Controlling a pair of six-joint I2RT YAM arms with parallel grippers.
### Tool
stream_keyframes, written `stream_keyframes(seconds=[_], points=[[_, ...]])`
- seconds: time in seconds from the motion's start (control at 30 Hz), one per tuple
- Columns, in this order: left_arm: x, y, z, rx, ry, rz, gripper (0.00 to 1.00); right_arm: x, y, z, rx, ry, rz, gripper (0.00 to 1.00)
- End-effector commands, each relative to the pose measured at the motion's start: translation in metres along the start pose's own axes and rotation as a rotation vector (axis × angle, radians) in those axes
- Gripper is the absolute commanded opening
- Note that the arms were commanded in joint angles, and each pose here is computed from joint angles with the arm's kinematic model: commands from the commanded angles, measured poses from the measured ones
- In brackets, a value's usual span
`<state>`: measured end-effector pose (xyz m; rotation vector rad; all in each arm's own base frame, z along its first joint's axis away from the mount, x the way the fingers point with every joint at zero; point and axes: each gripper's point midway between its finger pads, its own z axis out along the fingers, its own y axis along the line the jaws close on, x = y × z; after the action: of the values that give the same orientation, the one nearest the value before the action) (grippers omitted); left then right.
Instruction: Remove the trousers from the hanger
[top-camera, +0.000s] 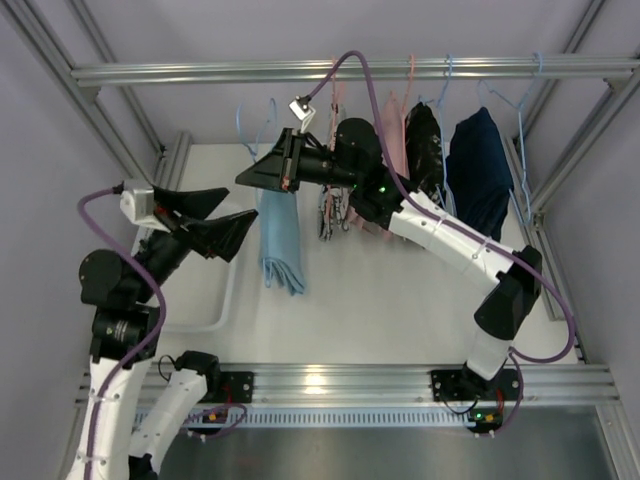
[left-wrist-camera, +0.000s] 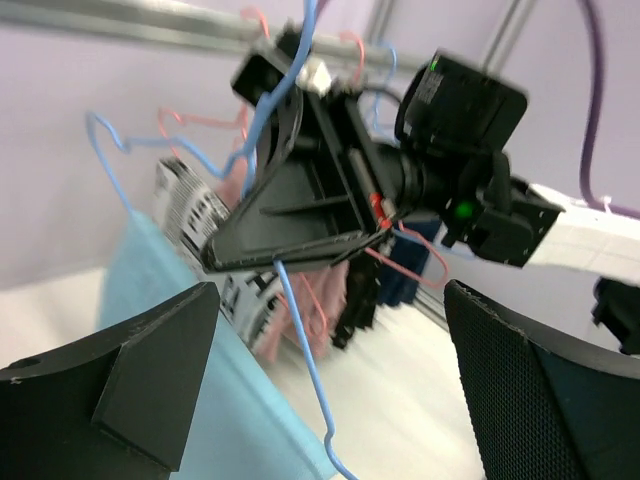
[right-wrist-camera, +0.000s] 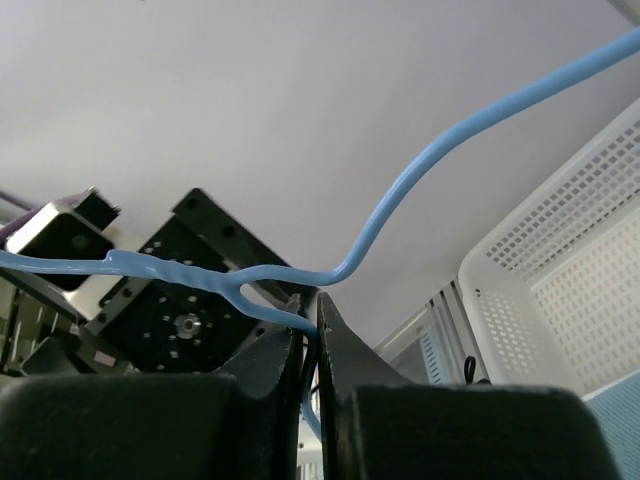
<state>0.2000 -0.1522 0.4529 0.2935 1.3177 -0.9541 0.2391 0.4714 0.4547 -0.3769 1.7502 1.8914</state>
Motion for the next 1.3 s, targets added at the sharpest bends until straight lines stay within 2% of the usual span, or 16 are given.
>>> stream_keyframes(seconds=[0.0, 0.13, 0.4, 0.5, 0.53, 0.7, 0.9, 1.2, 1.27], points=[[-0.050, -0.006, -0.020, -0.101, -0.164, 0.148, 0.99, -0.039, 0.093, -0.032, -0.197, -0.125, -0.154, 0.00], [-0.041, 0.018, -0.042, -0.258, -0.143, 0.247, 0.99, -0.044, 0.101, -0.039, -0.207, -0.135, -0.150, 0.00], [0.001, 0.031, -0.076, -0.310, 0.004, 0.423, 0.98, -0.056, 0.114, -0.060, -0.213, -0.166, -0.168, 0.00], [0.024, 0.031, -0.082, -0.259, 0.068, 0.503, 0.98, -0.059, 0.118, -0.066, -0.215, -0.172, -0.180, 0.00], [0.043, 0.034, -0.083, -0.230, 0.125, 0.504, 0.97, -0.060, 0.120, -0.068, -0.219, -0.174, -0.183, 0.00], [0.099, 0.028, -0.086, -0.053, 0.212, 0.518, 0.96, -0.063, 0.131, -0.070, -0.249, -0.177, -0.193, 0.00], [0.106, 0.032, -0.064, 0.025, 0.132, 0.526, 0.97, -0.066, 0.133, -0.068, -0.253, -0.183, -0.177, 0.00], [0.105, 0.048, -0.036, 0.006, 0.044, 0.369, 0.96, -0.071, 0.132, -0.065, -0.250, -0.196, -0.168, 0.00], [0.108, 0.045, -0.032, 0.033, 0.054, 0.337, 0.96, -0.071, 0.129, -0.063, -0.245, -0.194, -0.163, 0.00]])
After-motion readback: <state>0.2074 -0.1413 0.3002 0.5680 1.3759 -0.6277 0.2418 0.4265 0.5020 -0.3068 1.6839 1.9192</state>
